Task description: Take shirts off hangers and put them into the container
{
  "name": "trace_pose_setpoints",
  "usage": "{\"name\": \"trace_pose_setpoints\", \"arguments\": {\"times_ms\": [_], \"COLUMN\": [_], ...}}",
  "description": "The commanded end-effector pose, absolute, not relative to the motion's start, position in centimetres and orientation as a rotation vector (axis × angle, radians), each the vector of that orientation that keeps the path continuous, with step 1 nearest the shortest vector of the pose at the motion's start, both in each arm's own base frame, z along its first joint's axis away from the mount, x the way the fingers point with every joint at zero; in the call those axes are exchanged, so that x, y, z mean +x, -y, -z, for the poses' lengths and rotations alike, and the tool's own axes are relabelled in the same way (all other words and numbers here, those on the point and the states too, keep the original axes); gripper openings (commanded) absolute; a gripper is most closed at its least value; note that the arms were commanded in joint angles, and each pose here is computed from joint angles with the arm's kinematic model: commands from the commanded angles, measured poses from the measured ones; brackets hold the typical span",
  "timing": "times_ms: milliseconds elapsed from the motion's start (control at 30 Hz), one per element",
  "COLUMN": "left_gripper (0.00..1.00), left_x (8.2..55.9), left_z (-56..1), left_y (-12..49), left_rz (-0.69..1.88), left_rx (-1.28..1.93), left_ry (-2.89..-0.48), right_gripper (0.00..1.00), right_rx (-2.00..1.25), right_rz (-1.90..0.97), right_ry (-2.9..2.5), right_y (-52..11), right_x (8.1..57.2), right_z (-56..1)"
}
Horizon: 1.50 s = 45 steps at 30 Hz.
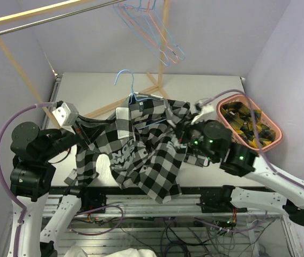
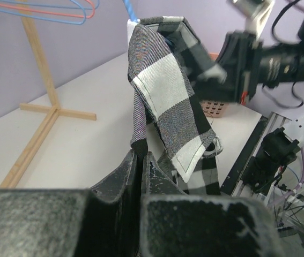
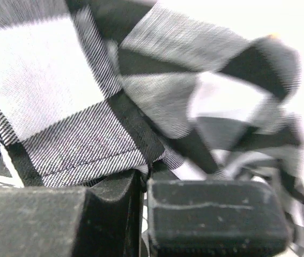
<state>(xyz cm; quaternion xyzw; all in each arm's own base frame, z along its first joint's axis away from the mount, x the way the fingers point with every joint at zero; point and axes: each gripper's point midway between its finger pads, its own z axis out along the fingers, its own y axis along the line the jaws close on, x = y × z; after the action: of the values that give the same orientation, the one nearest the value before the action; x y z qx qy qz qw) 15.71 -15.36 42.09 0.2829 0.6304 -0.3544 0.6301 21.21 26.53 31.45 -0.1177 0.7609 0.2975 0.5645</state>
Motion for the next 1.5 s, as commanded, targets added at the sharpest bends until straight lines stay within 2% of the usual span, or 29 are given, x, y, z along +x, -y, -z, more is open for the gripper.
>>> {"name": "trace_pose_setpoints", "arguments": {"times_ms": [0,167,500,700,933,1033,1233,1333,1467], "left_gripper": [0.07,0.07,0.07,0.07,0.07,0.07,0.07,0.07,0.07], "left_x": [14.5,13.3,9.2,7.2,7.3,7.8,10.2,10.5,10.4], "left_z": [-42.8,-42.4,-43.6,-44.5,-45.0,-45.2,-44.1,-43.4,-42.6], "left_y": [15.9,16.4,17.2,17.6,17.8,17.7,17.4,17.4,17.3], "left_rz": [0.83,0.865,0.931,0.98,1.006,0.999,0.938,0.936,0.935], "left_rx": [0.713,0.78,0.91,0.983,0.967,0.939,0.902,0.902,0.895], "left_ry": [-1.363,-1.334,-1.207,-1.152,-1.117,-1.115,-1.188,-1.208,-1.208], "right_gripper": [0.0,0.0,0.0,0.0,0.0,0.07,0.48,0.55,0.54], "right_rx": [-0.055,0.034,0.095,0.117,-0.048,-0.185,-0.34,-0.382,-0.446], "right_rz": [-0.483,-0.338,-0.175,-0.145,-0.252,-0.274,-0.409,-0.523,-0.669], "right_ry": [-1.725,-1.663,-1.614,-1.58,-1.628,-1.688,-1.718,-1.658,-1.575], "right_y": [-19.0,-13.6,-9.8,-9.1,-12.9,-15.4,-17.9,-18.1,-18.2], "right_x": [22.1,21.7,21.8,22.0,21.9,21.8,20.2,18.7,16.4], "right_z": [-35.6,-39.4,-43.0,-44.7,-44.3,-43.0,-42.7,-44.1,-46.0]}}
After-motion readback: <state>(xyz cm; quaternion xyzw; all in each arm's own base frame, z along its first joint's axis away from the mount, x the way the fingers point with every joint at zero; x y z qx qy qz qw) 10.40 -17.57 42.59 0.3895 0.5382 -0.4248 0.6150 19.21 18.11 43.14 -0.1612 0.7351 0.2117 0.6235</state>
